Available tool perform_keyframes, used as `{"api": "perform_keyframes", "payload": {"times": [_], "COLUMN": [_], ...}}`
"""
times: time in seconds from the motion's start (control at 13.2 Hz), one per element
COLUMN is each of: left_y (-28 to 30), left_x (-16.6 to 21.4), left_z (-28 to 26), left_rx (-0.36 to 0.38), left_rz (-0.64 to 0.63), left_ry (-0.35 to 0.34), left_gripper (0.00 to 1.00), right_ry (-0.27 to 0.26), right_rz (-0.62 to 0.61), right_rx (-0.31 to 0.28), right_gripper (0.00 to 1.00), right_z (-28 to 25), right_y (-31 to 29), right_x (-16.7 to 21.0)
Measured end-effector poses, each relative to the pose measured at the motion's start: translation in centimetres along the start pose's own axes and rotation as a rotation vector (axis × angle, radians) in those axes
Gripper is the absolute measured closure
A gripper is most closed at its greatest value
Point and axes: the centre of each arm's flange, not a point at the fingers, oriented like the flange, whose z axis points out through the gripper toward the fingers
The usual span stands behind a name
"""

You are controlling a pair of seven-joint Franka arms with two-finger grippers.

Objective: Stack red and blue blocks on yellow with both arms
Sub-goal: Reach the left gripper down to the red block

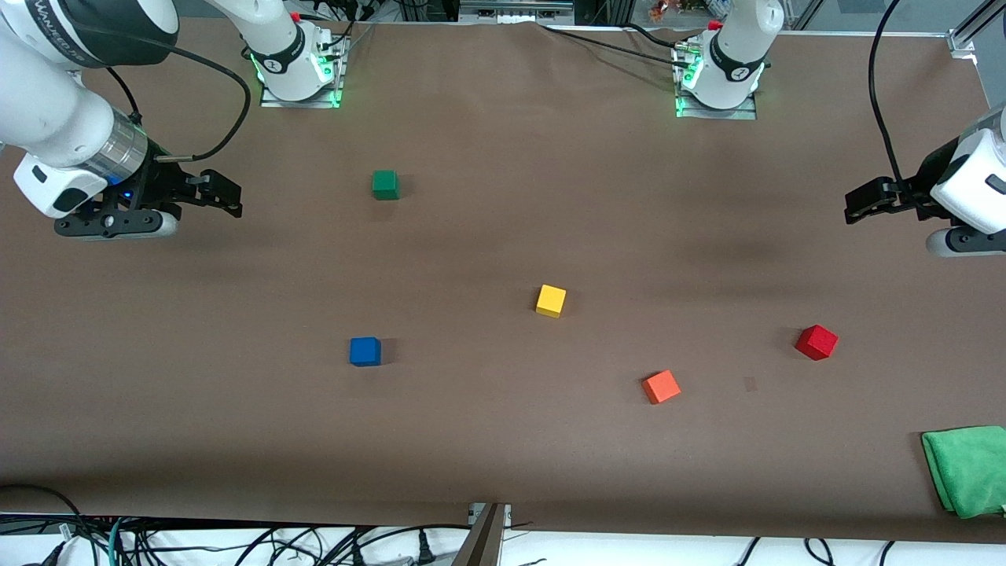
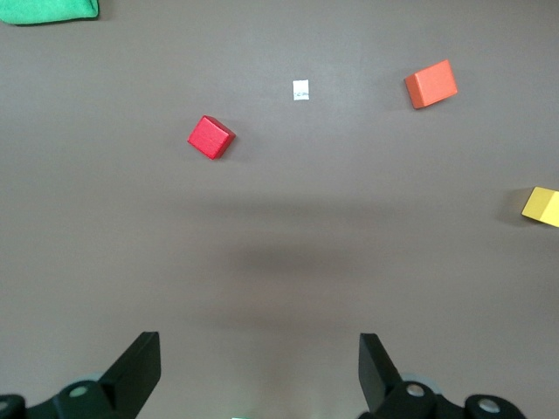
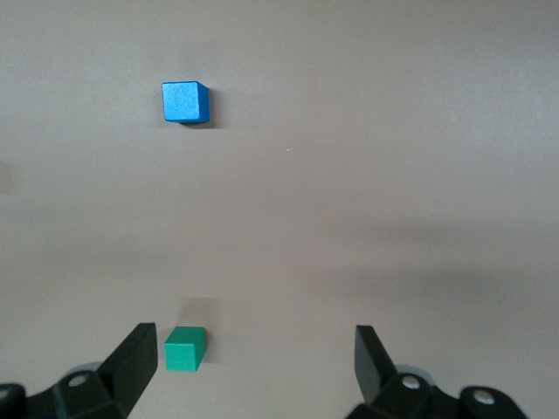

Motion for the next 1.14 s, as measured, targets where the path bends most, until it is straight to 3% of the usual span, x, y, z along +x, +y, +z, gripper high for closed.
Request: {"api": "perform_keyframes", "payload": {"times": [0.46, 0.68, 1.14], "left_y": [-1.5, -4.6, -5.6], "left_x": [1.1, 4.6, 12.2], "left_z": [1.7, 7.4, 22.3], "left_rx": [-0.001, -0.01, -0.038], "left_rz": [-0.019, -0.028, 0.283], "left_ry": [-0.03, -0.081, -0.104], "left_gripper": [0.0, 0.0, 0.0], "right_ry": [0.0, 0.0, 0.001], "right_rz": [0.0, -0.002, -0.005], "right_rx": [0.0, 0.0, 0.0], "right_gripper": [0.0, 0.0, 0.0], "right_z": [0.0, 0.0, -0.1], "right_y": [-0.1, -0.3, -0.5], "right_x": [0.0, -0.1, -0.1]}}
